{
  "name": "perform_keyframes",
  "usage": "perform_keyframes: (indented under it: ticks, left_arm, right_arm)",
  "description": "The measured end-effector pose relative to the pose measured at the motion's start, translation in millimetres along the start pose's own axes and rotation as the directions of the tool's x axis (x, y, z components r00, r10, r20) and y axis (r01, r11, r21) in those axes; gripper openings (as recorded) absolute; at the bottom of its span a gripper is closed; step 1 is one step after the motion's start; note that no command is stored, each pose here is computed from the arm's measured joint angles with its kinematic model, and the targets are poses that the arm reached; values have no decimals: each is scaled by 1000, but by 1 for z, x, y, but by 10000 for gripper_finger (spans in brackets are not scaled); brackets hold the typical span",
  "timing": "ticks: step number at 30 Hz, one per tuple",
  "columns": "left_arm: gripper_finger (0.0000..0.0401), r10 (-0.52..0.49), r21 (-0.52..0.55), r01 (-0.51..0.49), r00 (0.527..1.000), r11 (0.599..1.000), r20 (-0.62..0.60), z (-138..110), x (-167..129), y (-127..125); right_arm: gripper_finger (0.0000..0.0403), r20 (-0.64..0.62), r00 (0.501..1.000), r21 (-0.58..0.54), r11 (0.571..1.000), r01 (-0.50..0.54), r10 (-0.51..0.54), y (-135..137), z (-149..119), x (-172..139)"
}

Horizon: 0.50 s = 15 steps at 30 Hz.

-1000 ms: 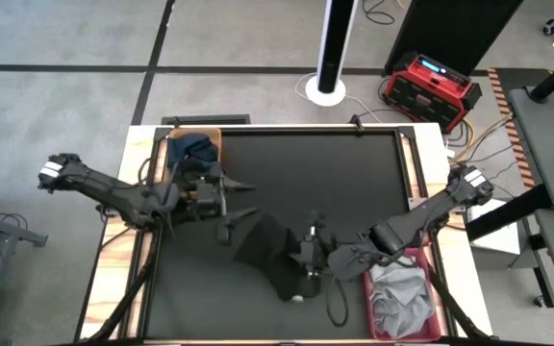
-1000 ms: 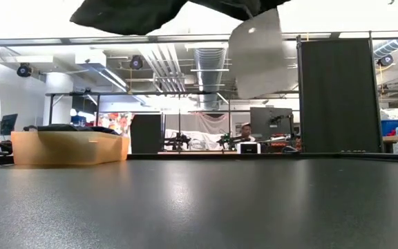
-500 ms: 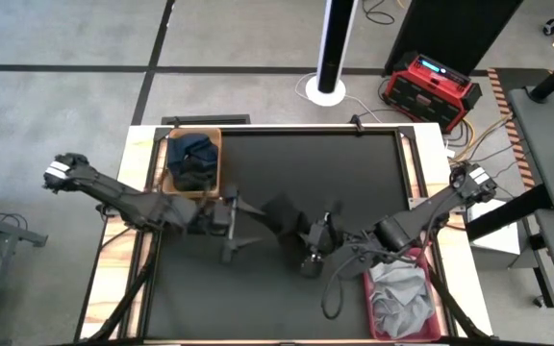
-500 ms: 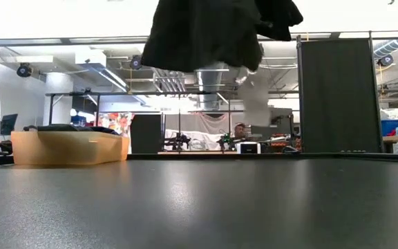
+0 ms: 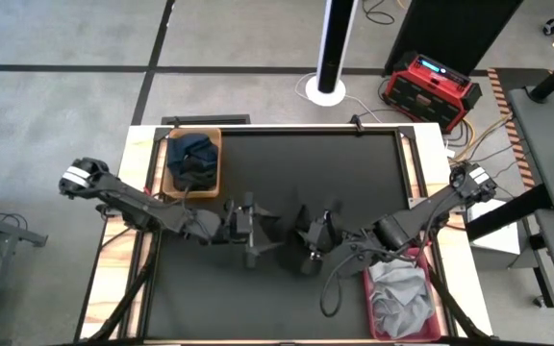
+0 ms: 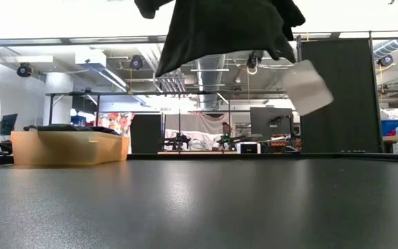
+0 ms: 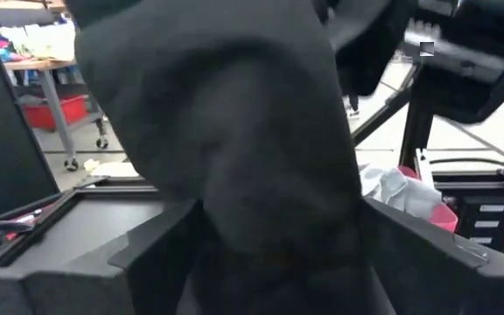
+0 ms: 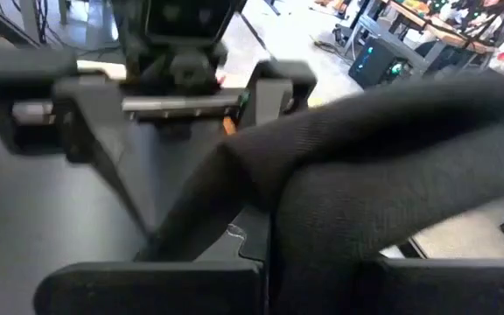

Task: Sort towels by color in basket
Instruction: Put the black towel into the orange bin

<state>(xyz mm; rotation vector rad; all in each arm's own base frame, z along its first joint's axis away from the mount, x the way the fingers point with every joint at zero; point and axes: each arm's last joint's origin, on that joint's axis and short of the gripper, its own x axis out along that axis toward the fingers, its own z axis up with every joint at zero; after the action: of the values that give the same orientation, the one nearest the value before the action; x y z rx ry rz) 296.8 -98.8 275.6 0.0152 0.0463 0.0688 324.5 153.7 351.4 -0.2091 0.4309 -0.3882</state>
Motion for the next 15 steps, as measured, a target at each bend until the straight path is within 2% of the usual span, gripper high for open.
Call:
perform_keyframes:
  ticks: [5, 9, 12, 15]
  left_arm:
    - [296, 0, 15, 0, 1000, 1000, 0, -7, 10, -4]
    - [269, -2, 60, 3, 1000, 998, -11, -9, 17, -7]
    - [216, -54, 79, 54, 999, 995, -4, -6, 18, -9]
    - [124, -102, 84, 102, 995, 991, -4, -5, 19, -11]
  right_arm:
    - [9, 7, 1000, 8, 1000, 1, -1, -1, 1, 1]
    - [9, 21, 1000, 13, 1000, -7, 7, 0, 3, 1]
    - [9, 15, 1000, 11, 1000, 0, 0, -2, 3, 3]
    - [9, -7, 1000, 6, 1000, 19, -19, -6, 1, 7]
